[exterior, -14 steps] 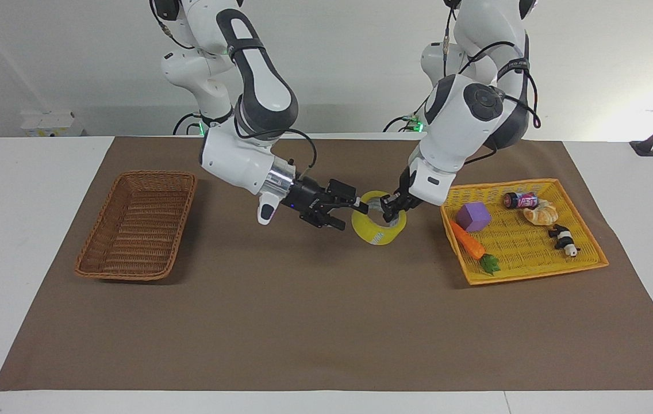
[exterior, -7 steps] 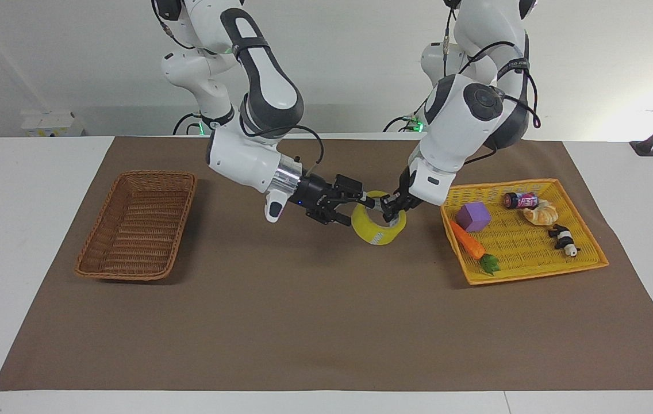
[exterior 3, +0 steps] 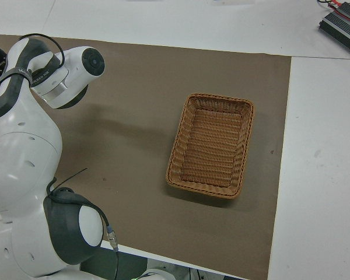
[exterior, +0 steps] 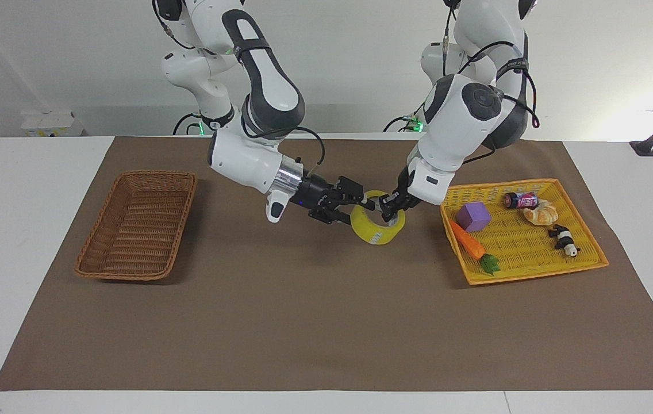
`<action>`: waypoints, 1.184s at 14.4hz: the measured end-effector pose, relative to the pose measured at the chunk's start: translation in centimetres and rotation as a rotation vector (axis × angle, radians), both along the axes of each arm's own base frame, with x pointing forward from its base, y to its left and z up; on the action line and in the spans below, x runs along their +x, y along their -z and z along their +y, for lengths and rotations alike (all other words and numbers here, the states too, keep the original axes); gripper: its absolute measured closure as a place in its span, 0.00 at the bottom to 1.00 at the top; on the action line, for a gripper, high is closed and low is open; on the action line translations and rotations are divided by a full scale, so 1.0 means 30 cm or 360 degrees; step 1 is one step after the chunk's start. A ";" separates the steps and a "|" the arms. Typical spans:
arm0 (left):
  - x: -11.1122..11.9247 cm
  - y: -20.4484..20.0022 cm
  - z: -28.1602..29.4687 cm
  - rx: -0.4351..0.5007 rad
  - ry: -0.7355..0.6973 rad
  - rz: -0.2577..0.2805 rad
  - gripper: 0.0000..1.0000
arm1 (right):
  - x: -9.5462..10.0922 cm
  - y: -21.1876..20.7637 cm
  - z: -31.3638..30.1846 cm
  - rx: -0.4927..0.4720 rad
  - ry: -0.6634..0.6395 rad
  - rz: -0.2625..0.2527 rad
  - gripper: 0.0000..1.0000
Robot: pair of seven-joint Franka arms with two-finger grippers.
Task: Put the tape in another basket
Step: 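Grasp the tape with the right gripper while the left gripper releases it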
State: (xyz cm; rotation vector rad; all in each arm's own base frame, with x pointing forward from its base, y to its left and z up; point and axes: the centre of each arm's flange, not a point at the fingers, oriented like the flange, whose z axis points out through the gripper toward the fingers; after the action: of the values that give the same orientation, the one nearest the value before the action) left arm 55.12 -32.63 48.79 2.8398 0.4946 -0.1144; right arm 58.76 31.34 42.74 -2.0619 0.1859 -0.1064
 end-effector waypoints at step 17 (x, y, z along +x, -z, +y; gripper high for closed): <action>0.019 -0.359 0.396 0.0132 0.0017 -0.0159 0.00 | 0.004 0.022 -0.008 -0.0001 0.0023 0.0042 0.47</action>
State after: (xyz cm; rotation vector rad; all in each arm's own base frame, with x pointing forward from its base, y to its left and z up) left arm 55.69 -20.75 59.56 2.9117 0.4736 0.0470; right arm 58.89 31.10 42.09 -2.0638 0.2172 -0.0881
